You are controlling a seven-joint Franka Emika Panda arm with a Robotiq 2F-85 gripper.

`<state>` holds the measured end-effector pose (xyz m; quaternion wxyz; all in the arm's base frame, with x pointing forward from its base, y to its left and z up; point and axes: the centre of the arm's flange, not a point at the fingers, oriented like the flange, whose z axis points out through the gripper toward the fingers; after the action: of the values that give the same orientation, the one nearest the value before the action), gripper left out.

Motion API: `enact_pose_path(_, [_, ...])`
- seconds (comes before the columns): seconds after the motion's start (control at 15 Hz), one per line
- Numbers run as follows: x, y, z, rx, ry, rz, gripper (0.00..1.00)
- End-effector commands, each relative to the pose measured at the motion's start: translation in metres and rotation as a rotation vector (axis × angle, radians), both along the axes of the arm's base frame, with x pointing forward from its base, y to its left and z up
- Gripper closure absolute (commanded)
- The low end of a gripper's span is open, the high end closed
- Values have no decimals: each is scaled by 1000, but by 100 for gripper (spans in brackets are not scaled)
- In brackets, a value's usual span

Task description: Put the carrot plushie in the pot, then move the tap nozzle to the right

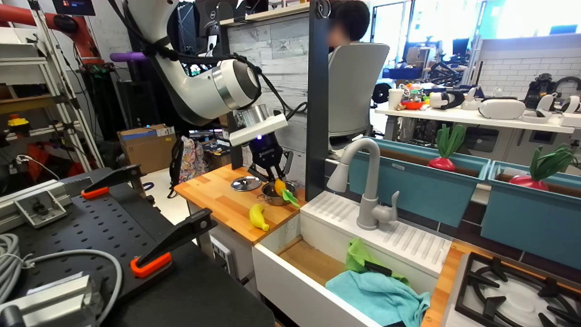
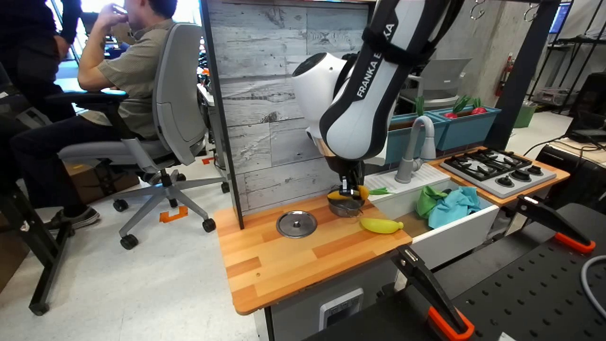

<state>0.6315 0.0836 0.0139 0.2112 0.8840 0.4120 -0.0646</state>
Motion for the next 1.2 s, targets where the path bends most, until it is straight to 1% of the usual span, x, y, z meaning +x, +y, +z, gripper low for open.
enact_pose_path(0.0, [19, 7, -4, -41, -6, 21, 63])
enact_pose_path(0.07, [19, 9, -3, -41, -11, 25, 57])
enact_pose_path(0.27, [10, 15, 1, -36, -18, 44, 34])
enact_pose_path(0.33, [6, 18, 3, -35, -21, 56, 28])
enact_pose_path(0.4, [3, 21, 3, -38, -23, 72, 20])
enact_pose_path(0.6, [-12, 38, 5, -63, -19, 102, 1])
enact_pose_path(0.8, [-37, 55, 14, -99, -38, 120, 0])
enact_pose_path(0.93, [-56, 63, 27, -116, -27, 132, 0])
enact_pose_path(1.0, [-64, 65, 35, -121, -44, 113, 0])
enact_pose_path(1.13, [-72, 66, 48, -116, -51, 101, 0])
